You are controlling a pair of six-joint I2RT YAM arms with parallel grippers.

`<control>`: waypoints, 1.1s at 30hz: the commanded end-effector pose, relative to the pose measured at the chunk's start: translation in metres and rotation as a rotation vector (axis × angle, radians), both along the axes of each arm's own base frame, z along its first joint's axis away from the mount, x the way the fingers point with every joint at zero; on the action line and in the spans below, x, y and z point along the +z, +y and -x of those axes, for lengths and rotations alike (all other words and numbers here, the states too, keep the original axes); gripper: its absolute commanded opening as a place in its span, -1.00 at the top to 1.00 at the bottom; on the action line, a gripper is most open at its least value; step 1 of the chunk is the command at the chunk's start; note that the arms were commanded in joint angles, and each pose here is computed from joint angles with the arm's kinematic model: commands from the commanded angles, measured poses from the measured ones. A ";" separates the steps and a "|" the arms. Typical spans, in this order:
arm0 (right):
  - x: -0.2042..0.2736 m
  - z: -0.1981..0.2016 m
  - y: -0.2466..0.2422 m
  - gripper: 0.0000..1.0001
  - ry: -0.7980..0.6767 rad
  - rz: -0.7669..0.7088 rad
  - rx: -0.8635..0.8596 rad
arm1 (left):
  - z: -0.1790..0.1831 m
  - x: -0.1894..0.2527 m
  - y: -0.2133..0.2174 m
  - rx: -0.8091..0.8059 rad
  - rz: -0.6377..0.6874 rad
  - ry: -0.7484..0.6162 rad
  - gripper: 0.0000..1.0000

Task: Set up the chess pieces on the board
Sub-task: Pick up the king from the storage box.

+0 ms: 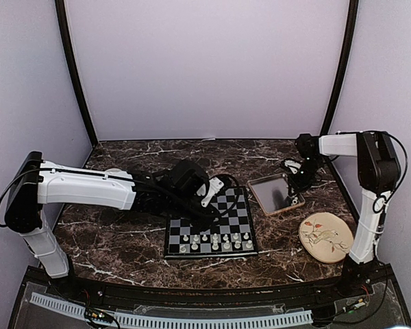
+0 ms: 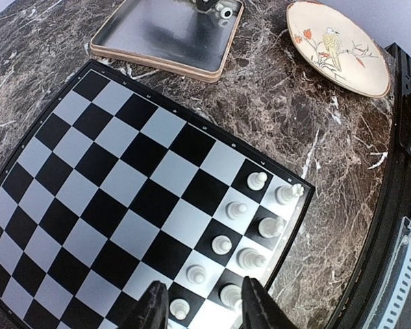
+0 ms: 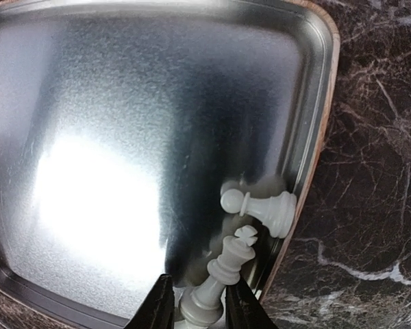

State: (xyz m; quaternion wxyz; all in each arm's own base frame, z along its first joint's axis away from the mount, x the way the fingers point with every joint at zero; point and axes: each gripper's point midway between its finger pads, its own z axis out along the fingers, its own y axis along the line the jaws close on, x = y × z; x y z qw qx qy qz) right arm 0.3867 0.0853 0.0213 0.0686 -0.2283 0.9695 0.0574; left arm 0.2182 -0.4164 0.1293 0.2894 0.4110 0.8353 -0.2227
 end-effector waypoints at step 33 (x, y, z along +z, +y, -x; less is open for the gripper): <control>0.109 0.095 0.143 0.78 -0.288 -0.512 0.618 | -0.072 0.058 -0.053 0.171 0.607 0.340 0.21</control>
